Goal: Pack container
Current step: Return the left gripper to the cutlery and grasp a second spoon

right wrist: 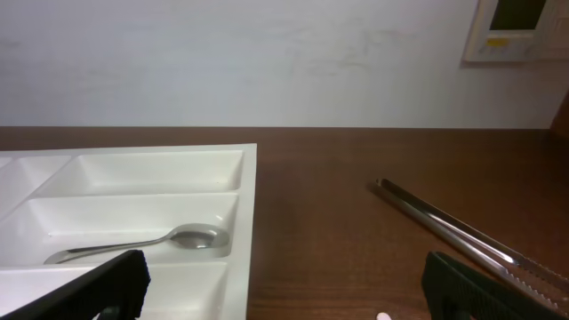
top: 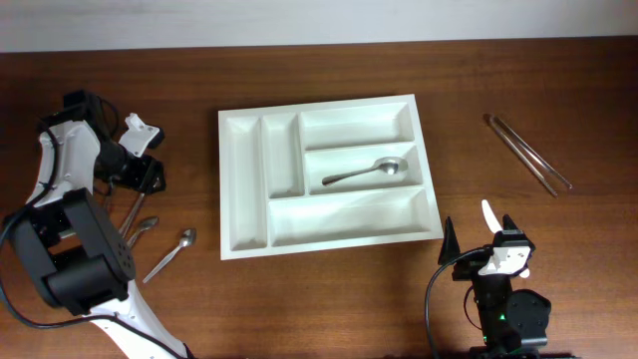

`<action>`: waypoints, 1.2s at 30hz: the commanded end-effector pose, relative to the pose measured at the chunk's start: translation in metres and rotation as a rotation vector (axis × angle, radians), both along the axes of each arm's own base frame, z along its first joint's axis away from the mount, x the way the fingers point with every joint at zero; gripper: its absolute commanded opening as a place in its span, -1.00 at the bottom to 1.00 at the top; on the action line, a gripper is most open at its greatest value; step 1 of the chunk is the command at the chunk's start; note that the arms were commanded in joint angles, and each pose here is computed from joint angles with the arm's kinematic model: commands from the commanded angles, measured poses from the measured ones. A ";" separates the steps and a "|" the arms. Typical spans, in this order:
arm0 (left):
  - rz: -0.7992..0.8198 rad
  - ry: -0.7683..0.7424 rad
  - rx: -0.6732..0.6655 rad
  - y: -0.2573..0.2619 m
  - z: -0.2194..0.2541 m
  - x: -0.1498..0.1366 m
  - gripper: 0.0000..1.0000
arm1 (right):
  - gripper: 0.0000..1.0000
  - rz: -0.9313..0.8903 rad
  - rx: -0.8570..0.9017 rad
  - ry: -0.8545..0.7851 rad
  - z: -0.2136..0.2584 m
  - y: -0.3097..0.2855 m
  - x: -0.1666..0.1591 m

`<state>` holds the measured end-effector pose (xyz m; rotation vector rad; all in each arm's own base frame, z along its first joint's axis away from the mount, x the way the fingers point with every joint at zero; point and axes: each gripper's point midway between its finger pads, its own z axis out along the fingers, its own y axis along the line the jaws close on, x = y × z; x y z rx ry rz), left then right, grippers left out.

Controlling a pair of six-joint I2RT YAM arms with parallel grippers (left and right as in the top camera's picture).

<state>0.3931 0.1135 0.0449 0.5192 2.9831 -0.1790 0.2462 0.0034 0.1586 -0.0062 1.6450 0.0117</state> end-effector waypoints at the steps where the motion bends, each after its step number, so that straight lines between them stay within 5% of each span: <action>1: -0.002 0.007 0.026 0.006 -0.001 -0.006 0.29 | 0.97 -0.021 0.011 0.004 -0.003 -0.004 0.000; 29: 0.037 0.014 0.095 0.023 -0.039 -0.019 0.25 | 0.97 -0.021 0.011 0.004 -0.003 -0.004 0.000; 36: 0.037 0.013 0.095 0.022 -0.043 -0.020 -0.57 | 0.97 -0.021 0.011 0.004 -0.003 -0.004 0.000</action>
